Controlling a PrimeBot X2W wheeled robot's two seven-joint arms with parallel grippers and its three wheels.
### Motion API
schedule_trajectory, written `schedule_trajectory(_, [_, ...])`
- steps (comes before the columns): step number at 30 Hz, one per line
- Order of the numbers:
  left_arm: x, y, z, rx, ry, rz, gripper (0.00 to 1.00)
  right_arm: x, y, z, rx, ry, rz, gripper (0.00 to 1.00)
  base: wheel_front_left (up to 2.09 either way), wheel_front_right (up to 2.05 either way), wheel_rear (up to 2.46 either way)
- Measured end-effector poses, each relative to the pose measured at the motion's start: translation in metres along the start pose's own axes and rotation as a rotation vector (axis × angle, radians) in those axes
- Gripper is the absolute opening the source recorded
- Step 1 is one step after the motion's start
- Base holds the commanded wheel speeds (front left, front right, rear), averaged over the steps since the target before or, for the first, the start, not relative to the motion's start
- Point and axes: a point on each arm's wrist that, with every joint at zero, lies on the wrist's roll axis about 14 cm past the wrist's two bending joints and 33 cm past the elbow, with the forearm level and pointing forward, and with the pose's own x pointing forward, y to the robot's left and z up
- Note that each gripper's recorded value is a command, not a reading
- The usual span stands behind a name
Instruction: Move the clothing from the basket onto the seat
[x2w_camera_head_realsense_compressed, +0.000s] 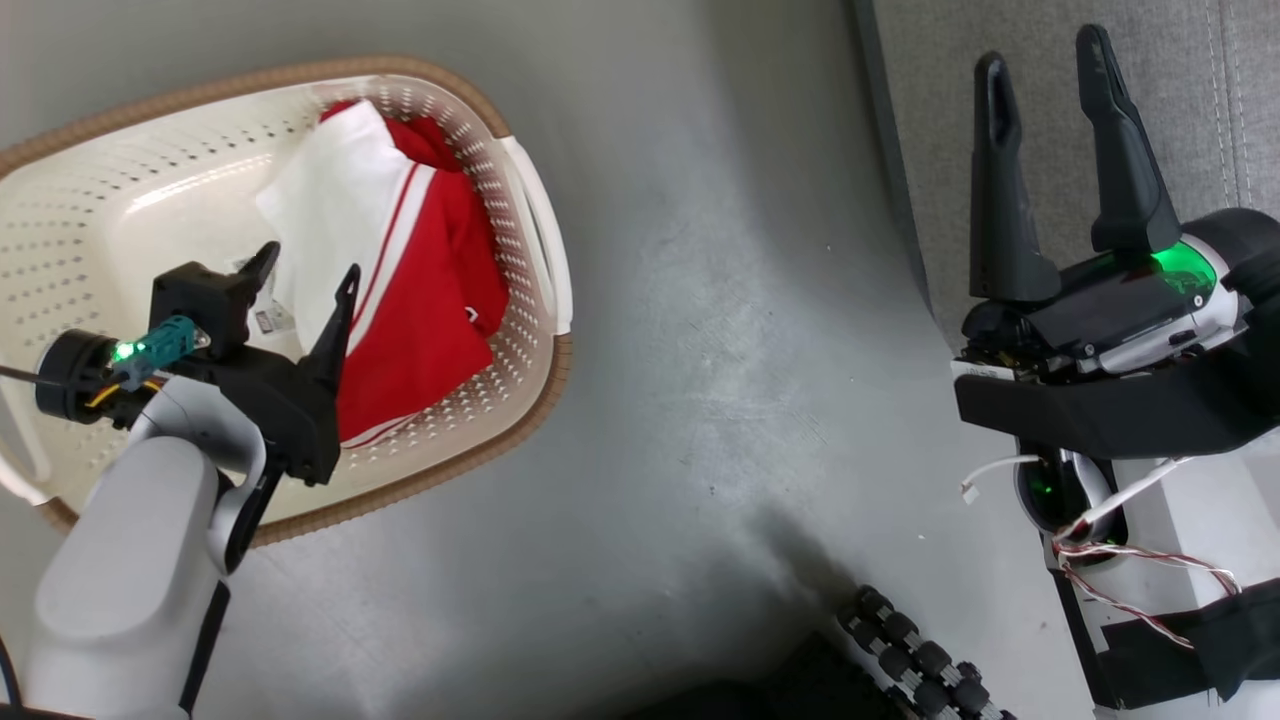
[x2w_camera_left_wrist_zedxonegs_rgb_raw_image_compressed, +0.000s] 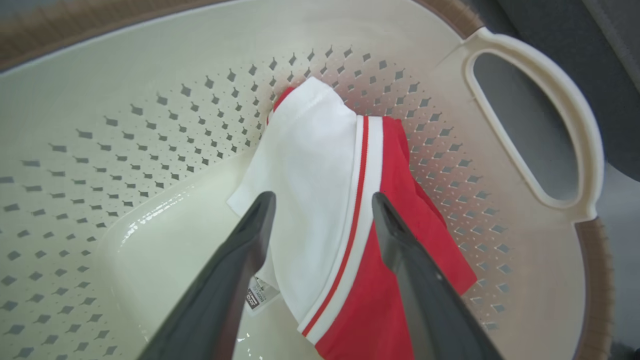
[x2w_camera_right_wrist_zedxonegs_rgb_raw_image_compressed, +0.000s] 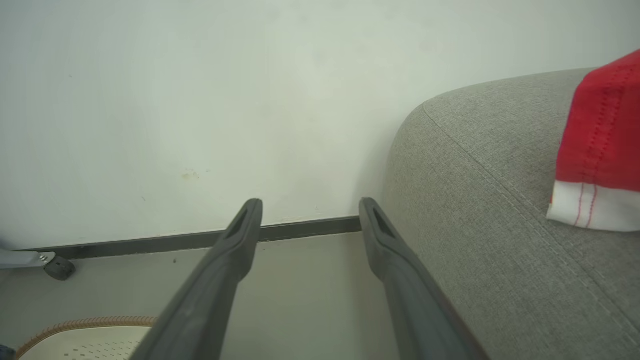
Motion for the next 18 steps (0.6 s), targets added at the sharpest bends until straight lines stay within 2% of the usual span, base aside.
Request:
schedule_trajectory(12, [0.026,0.002,-0.048,0.032,0.186,-0.031,1.00,0.001,0.000,-0.007,-0.022,0.015,0.013,1.00,0.00,0.00,0.00])
schedule_trajectory(18, [0.042,0.001,-0.052,0.071,0.228,-0.058,1.00,0.001,0.000,-0.008,-0.032,0.018,0.006,1.00,0.00,0.00,0.00])
